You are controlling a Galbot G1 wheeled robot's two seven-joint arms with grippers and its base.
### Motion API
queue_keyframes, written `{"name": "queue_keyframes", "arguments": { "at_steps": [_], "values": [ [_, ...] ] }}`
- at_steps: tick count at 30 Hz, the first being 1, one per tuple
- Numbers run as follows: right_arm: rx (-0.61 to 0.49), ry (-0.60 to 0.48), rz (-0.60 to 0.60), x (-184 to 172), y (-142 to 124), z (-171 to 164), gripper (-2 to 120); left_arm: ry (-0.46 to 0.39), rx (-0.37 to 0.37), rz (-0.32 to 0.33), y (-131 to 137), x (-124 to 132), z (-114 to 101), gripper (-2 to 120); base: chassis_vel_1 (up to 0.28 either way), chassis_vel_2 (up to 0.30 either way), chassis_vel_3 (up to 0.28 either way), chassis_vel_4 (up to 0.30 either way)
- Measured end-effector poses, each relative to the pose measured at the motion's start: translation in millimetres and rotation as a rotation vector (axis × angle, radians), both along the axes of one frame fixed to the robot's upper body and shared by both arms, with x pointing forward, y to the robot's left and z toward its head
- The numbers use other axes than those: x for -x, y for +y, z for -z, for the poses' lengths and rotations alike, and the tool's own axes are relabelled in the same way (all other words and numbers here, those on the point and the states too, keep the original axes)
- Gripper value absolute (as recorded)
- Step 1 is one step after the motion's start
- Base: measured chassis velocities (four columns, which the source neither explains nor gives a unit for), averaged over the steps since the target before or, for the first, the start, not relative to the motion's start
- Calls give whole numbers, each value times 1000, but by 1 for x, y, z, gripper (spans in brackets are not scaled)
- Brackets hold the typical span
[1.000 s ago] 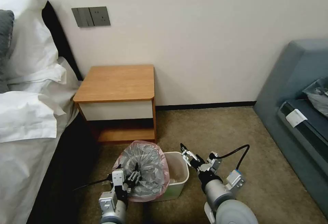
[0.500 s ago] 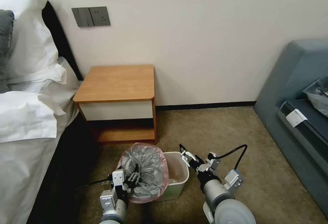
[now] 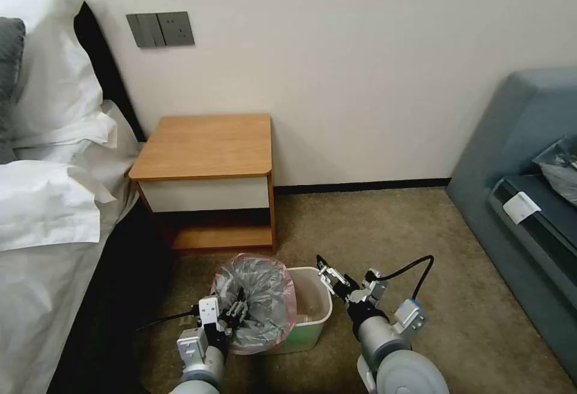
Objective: Pick up the garbage bag from the table and place it over the trash can.
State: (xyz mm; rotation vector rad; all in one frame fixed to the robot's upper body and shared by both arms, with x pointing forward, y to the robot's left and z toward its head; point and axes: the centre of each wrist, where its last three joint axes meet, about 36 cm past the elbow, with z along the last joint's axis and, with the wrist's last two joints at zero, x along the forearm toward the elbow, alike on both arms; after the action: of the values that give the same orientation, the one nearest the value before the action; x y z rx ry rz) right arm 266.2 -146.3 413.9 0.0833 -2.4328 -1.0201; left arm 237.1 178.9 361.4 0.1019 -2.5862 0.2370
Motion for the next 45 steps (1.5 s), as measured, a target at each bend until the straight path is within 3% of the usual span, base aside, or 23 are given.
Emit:
{"name": "queue_keyframes", "arguments": {
  "at_steps": [6,16,20,24,30,36,41,45],
  "values": [
    [2,0,3,1,0,0,100,20,-5,-2,0,0,-4,49,0,0,0,0],
    [6,-3,15,2,2,2,100,28,3,-9,-1,-1,-4,11,0,0,0,0],
    [8,-18,14,2,1,-2,100,15,16,-17,-1,-1,-3,8,0,0,0,0],
    [-1,-58,-13,4,0,-15,100,-49,28,-52,3,0,4,8,0,0,0,0],
    [-2,-144,-139,14,2,-36,100,-216,39,-90,13,2,5,8,0,0,0,0],
    [74,-290,-399,15,3,-48,100,-386,57,-49,28,-2,-7,8,0,0,0,0],
    [122,-294,-464,3,11,-50,100,-461,48,-6,34,-3,-11,8,0,0,0,0],
    [224,-295,-482,-9,24,-42,100,-500,35,25,36,0,-12,8,0,0,0,0]
  ]
}}
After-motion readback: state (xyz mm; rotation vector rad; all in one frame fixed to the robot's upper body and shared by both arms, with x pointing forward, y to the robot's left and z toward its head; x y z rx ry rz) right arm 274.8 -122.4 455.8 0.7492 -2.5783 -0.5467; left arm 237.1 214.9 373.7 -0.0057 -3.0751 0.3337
